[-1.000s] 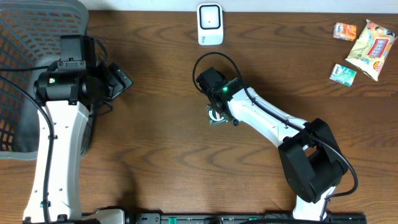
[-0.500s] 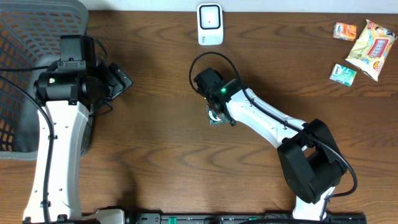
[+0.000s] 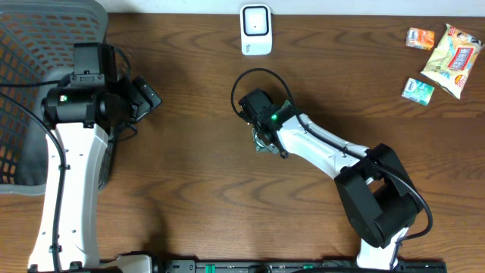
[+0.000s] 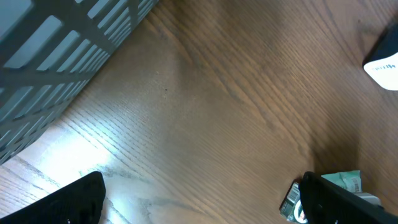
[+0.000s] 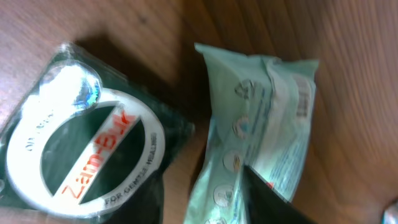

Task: Scan the item barcode

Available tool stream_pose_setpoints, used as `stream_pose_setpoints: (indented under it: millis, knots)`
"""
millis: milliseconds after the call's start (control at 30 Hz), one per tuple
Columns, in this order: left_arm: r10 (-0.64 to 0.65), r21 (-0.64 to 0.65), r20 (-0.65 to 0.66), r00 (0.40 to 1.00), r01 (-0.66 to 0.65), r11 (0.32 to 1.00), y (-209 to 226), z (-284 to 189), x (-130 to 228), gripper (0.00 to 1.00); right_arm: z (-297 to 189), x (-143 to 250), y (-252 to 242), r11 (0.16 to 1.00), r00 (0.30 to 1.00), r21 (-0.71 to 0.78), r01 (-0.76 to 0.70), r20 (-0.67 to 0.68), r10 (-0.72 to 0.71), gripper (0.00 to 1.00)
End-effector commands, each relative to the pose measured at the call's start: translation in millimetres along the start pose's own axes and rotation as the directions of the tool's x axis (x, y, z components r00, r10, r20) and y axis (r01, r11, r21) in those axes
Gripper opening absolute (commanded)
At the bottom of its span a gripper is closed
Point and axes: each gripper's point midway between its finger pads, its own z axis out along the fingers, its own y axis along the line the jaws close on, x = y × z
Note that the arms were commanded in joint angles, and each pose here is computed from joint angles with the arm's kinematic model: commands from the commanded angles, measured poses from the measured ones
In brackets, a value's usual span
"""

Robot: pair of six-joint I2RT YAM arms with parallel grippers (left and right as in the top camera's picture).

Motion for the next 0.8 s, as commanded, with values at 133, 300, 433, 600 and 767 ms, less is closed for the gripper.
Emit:
stream_pose_setpoints:
  millis: [133, 300, 433, 600, 767]
  knots:
    - [-0.006, -0.012, 0.008, 1.000, 0.006, 1.000, 3, 0, -2, 0.98, 20, 25, -22, 0.990, 0.998, 0.133, -0.055, -0.021, 0.058, 0.47]
    - [-0.005, -0.013, 0.008, 1.000, 0.005, 1.000, 3, 0, -2, 0.98, 25, 28, -25, 0.990, 0.997, 0.116, -0.077, -0.019, 0.080, 0.46]
    - [-0.005, -0.013, 0.007, 1.000, 0.005, 1.000, 3, 0, -2, 0.98, 27, 24, -18, 0.994, 0.996, 0.057, -0.089, 0.004, 0.089, 0.44]
    - [-0.006, -0.013, 0.007, 1.000, 0.006, 1.000, 3, 0, -2, 0.98, 32, 22, -21, 0.993, 0.994, 0.050, -0.110, 0.027, 0.109, 0.40]
    - [-0.005, -0.013, 0.008, 1.000, 0.005, 1.000, 3, 0, -2, 0.98, 43, 33, -29, 0.987, 0.989, 0.060, -0.149, 0.029, 0.147, 0.39]
